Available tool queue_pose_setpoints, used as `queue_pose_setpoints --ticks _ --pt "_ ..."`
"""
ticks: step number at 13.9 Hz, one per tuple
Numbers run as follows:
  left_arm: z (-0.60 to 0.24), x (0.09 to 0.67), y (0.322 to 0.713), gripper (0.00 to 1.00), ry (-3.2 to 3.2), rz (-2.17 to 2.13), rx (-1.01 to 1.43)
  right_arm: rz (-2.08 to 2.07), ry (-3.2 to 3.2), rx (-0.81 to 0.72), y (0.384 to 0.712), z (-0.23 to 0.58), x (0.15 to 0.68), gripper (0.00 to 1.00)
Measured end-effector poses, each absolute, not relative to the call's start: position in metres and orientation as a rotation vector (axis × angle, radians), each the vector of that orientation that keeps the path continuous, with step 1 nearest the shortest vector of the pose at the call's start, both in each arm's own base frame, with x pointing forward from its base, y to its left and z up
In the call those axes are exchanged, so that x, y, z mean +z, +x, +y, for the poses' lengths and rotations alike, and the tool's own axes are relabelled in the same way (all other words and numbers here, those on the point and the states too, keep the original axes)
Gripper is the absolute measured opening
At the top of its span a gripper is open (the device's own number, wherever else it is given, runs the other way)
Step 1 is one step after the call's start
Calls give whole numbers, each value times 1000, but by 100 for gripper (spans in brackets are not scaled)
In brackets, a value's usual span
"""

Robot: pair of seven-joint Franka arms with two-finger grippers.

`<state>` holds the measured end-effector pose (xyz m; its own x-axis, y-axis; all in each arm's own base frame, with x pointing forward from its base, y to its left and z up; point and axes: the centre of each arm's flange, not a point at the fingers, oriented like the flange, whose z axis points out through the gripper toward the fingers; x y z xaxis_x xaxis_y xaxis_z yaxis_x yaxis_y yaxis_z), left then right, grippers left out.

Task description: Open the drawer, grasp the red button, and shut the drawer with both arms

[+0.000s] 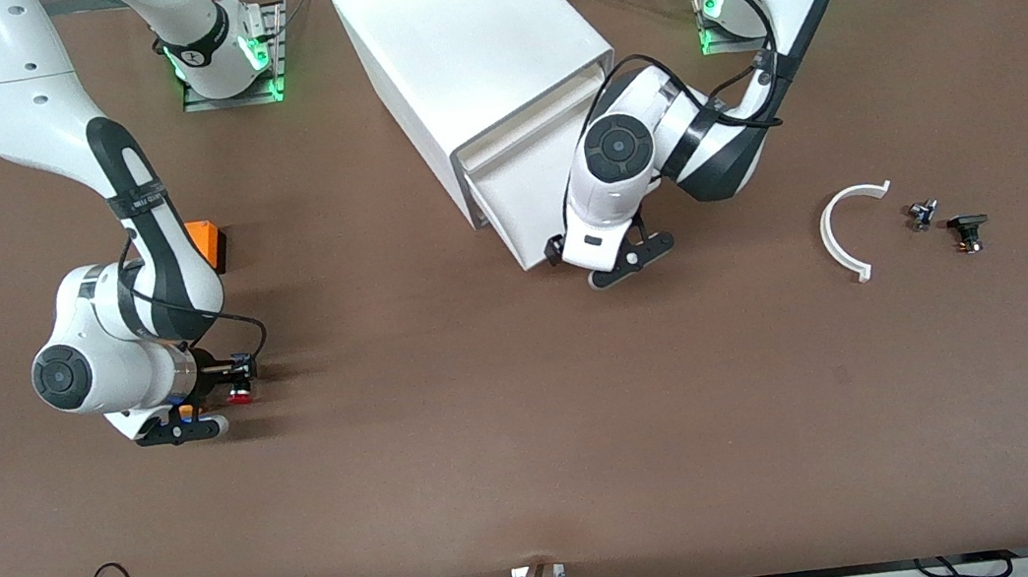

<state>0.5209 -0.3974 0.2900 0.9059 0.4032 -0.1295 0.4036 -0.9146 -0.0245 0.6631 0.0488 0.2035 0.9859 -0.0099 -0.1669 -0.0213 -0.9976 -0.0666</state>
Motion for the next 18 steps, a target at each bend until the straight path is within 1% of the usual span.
queue_pose_setpoints --ticks 4,5,6,7,8,9,10,11,14,18 --pt "-427 291 484 100 3096 524 -311 34 -3058 258 663 48 196 42" --pt "-434 291 475 100 3090 510 -354 33 -3058 256 663 48 196 47" --pt "-439 291 468 100 3081 509 -386 31 -3057 252 664 49 197 55" --pt "-441 290 465 100 3077 509 -412 30 -3057 245 665 50 199 66" --pt "-442 290 461 100 3083 502 -435 27 -3056 240 667 51 202 73" --pt "-444 289 456 100 3091 492 -459 21 -3053 236 668 53 206 86" --pt "-449 289 450 100 3093 481 -478 12 -3048 243 670 56 214 95" --pt "-454 289 444 100 3084 480 -506 3 -3041 256 671 58 226 100" --pt "-463 290 435 100 3053 470 -566 13 -3034 210 675 50 280 100" --pt "-469 290 428 100 3057 446 -575 44 -3061 175 667 16 351 100"
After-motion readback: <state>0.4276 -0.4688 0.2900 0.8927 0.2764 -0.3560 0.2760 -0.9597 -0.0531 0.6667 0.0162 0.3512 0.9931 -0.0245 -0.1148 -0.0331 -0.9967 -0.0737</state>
